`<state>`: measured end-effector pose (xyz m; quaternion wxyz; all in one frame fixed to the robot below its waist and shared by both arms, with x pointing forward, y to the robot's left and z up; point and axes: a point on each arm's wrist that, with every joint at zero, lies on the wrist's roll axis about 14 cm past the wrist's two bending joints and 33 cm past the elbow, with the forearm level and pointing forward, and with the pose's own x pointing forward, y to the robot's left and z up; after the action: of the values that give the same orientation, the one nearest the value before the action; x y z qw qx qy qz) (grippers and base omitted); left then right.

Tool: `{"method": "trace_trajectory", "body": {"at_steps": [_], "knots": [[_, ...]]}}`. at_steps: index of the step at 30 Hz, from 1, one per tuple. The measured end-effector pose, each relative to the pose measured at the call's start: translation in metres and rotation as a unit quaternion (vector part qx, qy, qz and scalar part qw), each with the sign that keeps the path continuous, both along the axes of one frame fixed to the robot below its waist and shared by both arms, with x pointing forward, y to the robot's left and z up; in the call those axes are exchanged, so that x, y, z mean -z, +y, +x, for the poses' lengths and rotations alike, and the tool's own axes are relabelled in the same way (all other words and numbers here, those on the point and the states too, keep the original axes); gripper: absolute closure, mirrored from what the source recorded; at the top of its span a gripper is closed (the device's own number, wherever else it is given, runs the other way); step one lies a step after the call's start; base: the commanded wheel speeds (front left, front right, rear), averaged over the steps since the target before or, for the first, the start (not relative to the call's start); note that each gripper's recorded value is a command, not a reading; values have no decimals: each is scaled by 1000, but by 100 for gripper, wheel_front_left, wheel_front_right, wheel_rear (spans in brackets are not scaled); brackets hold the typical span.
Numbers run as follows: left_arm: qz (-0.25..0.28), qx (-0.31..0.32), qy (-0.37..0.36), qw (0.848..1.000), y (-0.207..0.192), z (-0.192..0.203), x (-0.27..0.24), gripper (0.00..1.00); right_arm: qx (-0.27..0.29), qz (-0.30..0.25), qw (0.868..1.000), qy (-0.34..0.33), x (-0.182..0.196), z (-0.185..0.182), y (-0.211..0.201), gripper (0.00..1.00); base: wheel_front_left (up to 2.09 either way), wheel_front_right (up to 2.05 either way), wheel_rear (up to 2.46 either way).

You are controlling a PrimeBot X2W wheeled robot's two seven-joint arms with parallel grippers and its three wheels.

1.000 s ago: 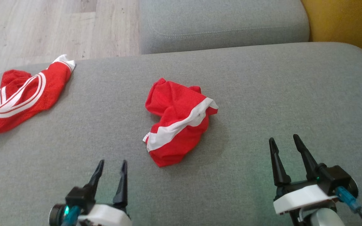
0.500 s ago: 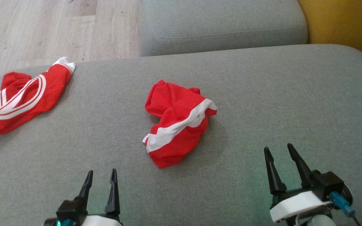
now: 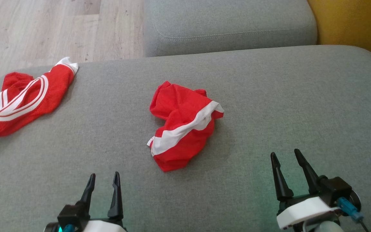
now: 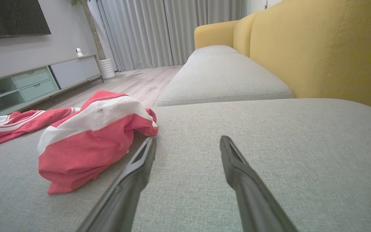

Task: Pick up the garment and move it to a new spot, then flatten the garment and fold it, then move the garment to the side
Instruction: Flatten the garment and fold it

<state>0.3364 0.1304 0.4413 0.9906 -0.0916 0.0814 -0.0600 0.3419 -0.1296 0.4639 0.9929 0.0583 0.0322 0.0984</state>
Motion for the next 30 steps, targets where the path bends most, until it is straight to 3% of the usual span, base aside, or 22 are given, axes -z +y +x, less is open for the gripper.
{"method": "trace_trajectory", "body": {"at_steps": [11, 15, 18, 24, 30], "knots": [[0, -5, 4, 1000, 3, -2, 4, 0, -5, -3, 1000, 7, 5, 9, 3, 0, 0, 0, 0], [-1, -10, 8, 1000, 5, -1, 7, 0, -3, -24, 999, -20, -12, 42, 0, 0, 0, 0, 0], [-4, -17, 8, 1000, 6, 4, 7, 0, -28, -60, 997, -37, -28, 87, 15, 0, 0, 0, 0], [-2, -41, -2, 999, 20, 19, 1, 0, -77, -98, 992, 31, -6, 136, 47, 0, 0, 0, 0], [0, -74, 17, 997, 37, 14, 12, 0, -140, -135, 970, 142, 45, 154, 78, 0, 0, 0, 0]]}}
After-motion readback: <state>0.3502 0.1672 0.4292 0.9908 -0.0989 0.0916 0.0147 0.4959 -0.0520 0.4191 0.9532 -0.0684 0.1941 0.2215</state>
